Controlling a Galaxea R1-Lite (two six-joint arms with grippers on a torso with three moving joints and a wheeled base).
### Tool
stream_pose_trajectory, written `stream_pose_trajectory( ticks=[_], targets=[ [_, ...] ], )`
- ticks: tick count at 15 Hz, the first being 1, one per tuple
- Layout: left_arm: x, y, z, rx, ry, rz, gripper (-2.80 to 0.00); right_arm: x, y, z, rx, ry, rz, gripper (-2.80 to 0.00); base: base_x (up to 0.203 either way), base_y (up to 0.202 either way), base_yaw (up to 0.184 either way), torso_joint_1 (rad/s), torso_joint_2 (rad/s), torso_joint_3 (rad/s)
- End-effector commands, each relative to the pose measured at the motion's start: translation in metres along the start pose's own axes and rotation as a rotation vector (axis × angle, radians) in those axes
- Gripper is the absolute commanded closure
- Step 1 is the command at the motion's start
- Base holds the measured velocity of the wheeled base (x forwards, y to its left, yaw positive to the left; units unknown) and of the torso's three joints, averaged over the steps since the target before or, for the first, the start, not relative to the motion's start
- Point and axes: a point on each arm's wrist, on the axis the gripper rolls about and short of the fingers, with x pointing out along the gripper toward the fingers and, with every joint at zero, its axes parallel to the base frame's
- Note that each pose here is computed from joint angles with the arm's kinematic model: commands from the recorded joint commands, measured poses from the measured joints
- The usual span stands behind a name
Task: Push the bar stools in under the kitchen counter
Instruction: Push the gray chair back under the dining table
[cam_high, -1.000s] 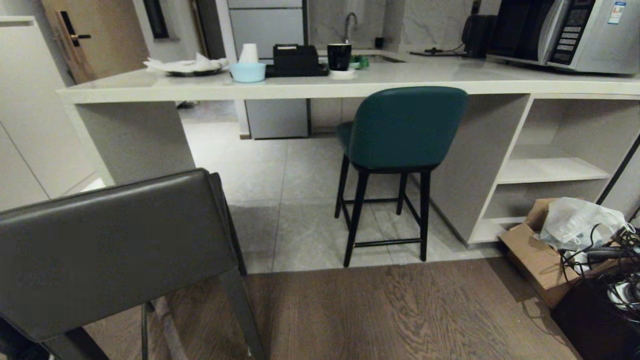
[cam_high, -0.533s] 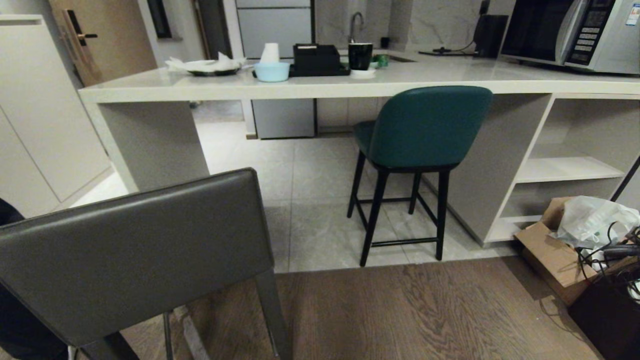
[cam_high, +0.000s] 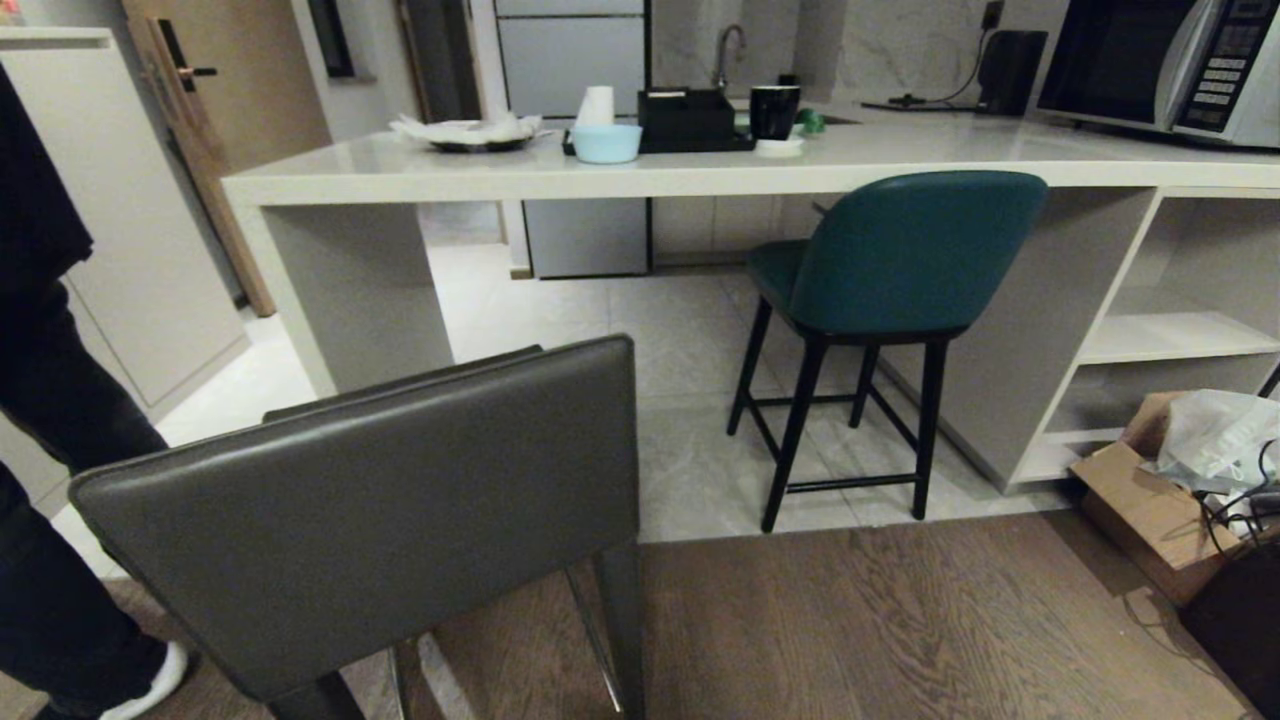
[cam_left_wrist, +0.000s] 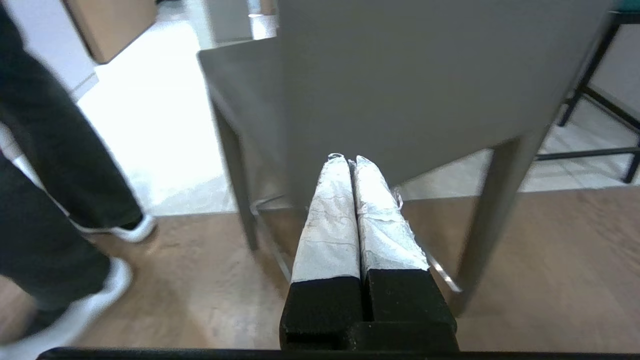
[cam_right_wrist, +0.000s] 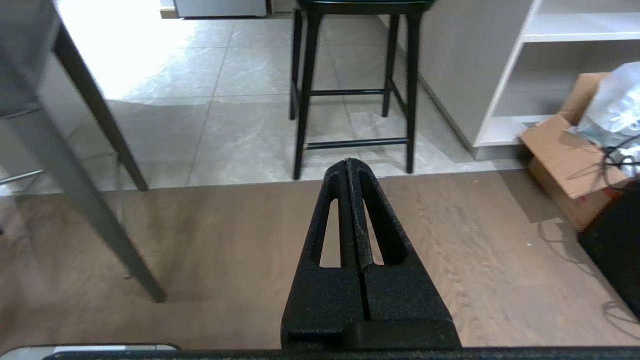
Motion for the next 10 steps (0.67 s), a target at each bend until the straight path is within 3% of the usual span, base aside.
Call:
stream_pose_trajectory(
  ticks=[1,7,10],
  targets=[
    [0.0013,-0.0002,-0.0051,0.0,0.019,-0.001,0.0,0.0,0.0,0.0,-0.003,-0.001,0.001,0.0,0.0,0.196,-0.001,-0.001,0.01,0.002],
    [0.0014,-0.0002,-0.0055,-0.002,0.021,0.002,0.0,0.0,0.0002,-0.0001,-0.007,0.0,0.008,0.0,0.0,0.194,0.0,0.002,0.0,0.001],
    [0.0014,-0.0002,-0.0055,-0.002,0.021,0.002,0.0,0.0,0.0002,0.0,-0.005,-0.001,0.009,0.0,0.0,0.059,-0.002,-0.001,0.0,0.002]
  ],
)
